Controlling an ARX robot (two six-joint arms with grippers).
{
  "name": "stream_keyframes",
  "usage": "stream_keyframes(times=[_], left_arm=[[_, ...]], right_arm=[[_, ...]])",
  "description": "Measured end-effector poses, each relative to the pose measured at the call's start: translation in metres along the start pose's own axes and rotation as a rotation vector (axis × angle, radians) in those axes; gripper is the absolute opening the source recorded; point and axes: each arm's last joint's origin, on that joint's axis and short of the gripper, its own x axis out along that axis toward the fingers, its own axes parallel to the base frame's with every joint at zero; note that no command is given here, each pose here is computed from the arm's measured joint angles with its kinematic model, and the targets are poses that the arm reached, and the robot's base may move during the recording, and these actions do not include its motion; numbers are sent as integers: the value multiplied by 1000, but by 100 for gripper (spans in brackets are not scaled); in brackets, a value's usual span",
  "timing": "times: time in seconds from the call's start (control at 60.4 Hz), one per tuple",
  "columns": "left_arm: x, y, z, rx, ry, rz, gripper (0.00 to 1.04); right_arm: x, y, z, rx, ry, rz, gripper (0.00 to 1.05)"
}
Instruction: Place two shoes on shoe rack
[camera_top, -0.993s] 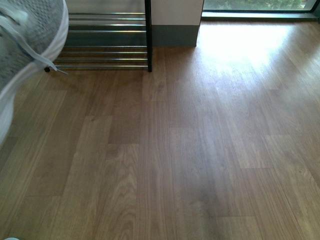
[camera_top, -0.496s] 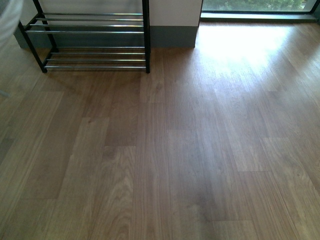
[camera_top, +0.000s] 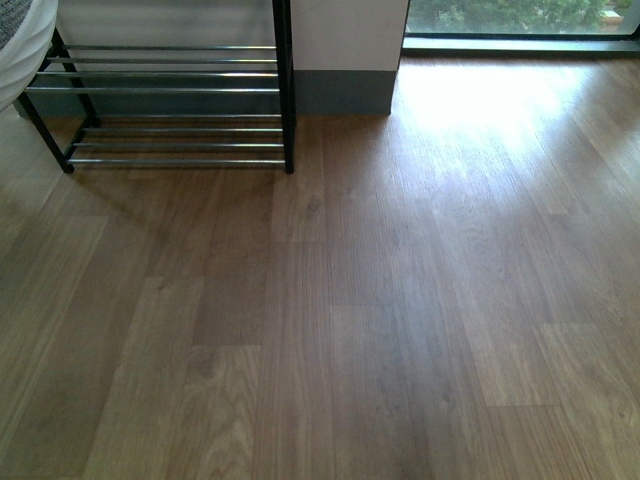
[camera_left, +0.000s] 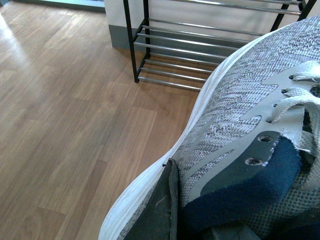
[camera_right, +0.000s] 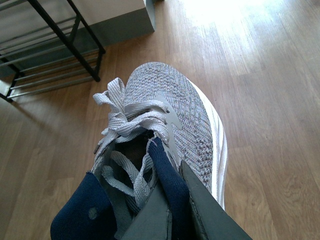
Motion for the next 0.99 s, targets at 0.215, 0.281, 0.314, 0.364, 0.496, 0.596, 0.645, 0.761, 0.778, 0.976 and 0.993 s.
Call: stream_keyframes(times=[0.215, 0.281, 0.314, 0.364, 0.496, 0.596, 0.645, 0.761, 0.778, 0.976, 0.993], left_arm=[[0, 0, 0, 1, 1, -6, 2], [0, 0, 0, 0, 1, -2, 2], [0, 0, 0, 1, 1, -2, 2], [0, 0, 0, 0, 1, -2, 2], [0, 0, 0, 0, 1, -3, 2], [0, 0, 0, 0, 1, -2, 2], [0, 0, 0, 0, 1, -2, 2], [0, 0, 0, 0, 1, -4, 2], [0, 0, 0, 0, 2, -3, 2], [0, 0, 0, 1, 2, -4, 2], [0, 0, 0, 1, 2, -3, 2]], right_arm=[[0, 0, 0, 1, 2, -7, 1], [0, 0, 0, 0, 0, -6, 1], [0, 0, 0, 0, -1, -6, 1], [0, 0, 0, 1, 1, -4, 1], [0, 0, 0, 0, 0, 1, 1], [0, 0, 0, 0, 0, 1, 1], [0, 0, 0, 0, 1, -1, 1], [0, 0, 0, 0, 1, -2, 1], [0, 0, 0, 0, 1, -1, 1], [0, 0, 0, 1, 1, 0, 1], [0, 0, 0, 0, 1, 0, 1]])
